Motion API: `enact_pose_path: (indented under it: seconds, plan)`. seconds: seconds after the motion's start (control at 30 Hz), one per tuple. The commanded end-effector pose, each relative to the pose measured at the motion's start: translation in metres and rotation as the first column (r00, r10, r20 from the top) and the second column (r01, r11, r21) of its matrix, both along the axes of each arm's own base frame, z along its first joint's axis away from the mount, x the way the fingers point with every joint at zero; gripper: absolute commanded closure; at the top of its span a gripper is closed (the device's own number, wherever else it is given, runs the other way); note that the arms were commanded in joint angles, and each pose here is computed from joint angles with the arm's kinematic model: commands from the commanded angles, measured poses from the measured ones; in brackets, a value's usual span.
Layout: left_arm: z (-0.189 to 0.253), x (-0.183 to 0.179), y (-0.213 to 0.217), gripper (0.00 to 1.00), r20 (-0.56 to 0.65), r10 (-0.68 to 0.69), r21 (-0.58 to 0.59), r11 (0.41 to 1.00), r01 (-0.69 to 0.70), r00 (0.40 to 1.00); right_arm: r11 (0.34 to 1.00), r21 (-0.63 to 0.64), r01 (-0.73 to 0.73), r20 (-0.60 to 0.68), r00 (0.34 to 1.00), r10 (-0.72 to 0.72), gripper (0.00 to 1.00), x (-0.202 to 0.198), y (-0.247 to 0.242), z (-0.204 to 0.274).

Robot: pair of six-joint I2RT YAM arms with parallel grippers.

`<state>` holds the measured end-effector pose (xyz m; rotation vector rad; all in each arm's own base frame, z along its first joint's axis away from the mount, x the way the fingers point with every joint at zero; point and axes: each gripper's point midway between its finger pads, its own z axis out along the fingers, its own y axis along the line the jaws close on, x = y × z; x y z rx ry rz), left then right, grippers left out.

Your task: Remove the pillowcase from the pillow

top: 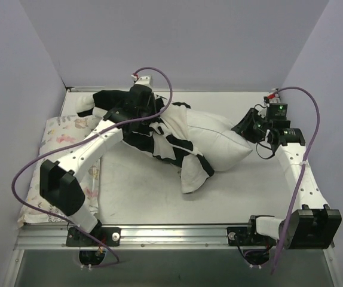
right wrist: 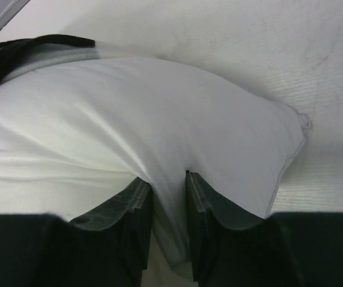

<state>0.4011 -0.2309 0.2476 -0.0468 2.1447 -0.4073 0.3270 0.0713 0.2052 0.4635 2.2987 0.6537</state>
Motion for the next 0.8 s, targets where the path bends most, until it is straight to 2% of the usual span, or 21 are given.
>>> enact_pose_path:
  seconds: [0.0,0.03,0.13,0.2,0.23,0.3,0.33,0.5,0.6,0.7,0.77]
  plan:
    - [-0.059,0.012,0.011,1.00,-0.136,0.075,0.225,0.973,-0.043,0.988,0.973,-0.225,0.054,-0.012,0.998,-0.058,0.65,0.007,-0.022,0.007]
    - [-0.064,0.014,0.008,1.00,-0.151,0.075,0.232,0.972,-0.039,0.986,0.972,-0.232,0.037,0.008,0.999,-0.037,0.49,0.007,-0.015,0.015]
    - [-0.079,0.025,-0.002,1.00,-0.198,0.073,0.248,0.968,-0.022,0.977,0.956,-0.284,0.069,0.133,0.991,-0.033,0.25,0.007,-0.013,0.058]
    - [-0.088,0.031,-0.007,1.00,-0.220,0.069,0.256,0.967,-0.011,0.973,0.945,-0.319,0.069,0.208,0.978,-0.001,0.18,0.002,-0.004,0.084]
    - [-0.091,0.032,-0.009,1.00,-0.227,0.068,0.259,0.966,-0.007,0.972,0.927,-0.351,0.133,0.266,0.963,-0.037,0.12,-0.004,-0.013,0.101]
    - [-0.098,0.037,-0.013,1.00,-0.246,0.062,0.260,0.966,0.004,0.967,0.915,-0.376,0.144,0.314,0.949,-0.021,0.07,-0.015,-0.008,0.113]
    - [-0.101,0.038,-0.015,1.00,-0.251,0.059,0.260,0.966,0.008,0.966,0.909,-0.378,0.174,0.352,0.936,-0.033,0.01,-0.024,-0.012,0.122]
    - [-0.116,0.044,-0.022,1.00,-0.283,0.046,0.263,0.964,0.031,0.958,0.917,-0.337,0.212,0.475,0.879,-0.029,0.00,-0.047,-0.009,0.124]
    - [-0.117,0.046,-0.028,1.00,-0.288,0.029,0.253,0.966,0.047,0.957,0.940,-0.313,0.134,0.438,0.899,0.018,0.00,-0.059,0.004,0.094]
    - [-0.119,0.044,-0.025,1.00,-0.291,0.031,0.263,0.964,0.049,0.956,0.923,-0.359,0.138,0.326,0.945,-0.015,0.00,-0.057,0.001,0.029]
    - [-0.122,0.042,-0.023,1.00,-0.296,0.035,0.273,0.961,0.049,0.955,0.918,-0.370,0.142,0.311,0.950,-0.022,0.00,-0.050,0.002,0.004]
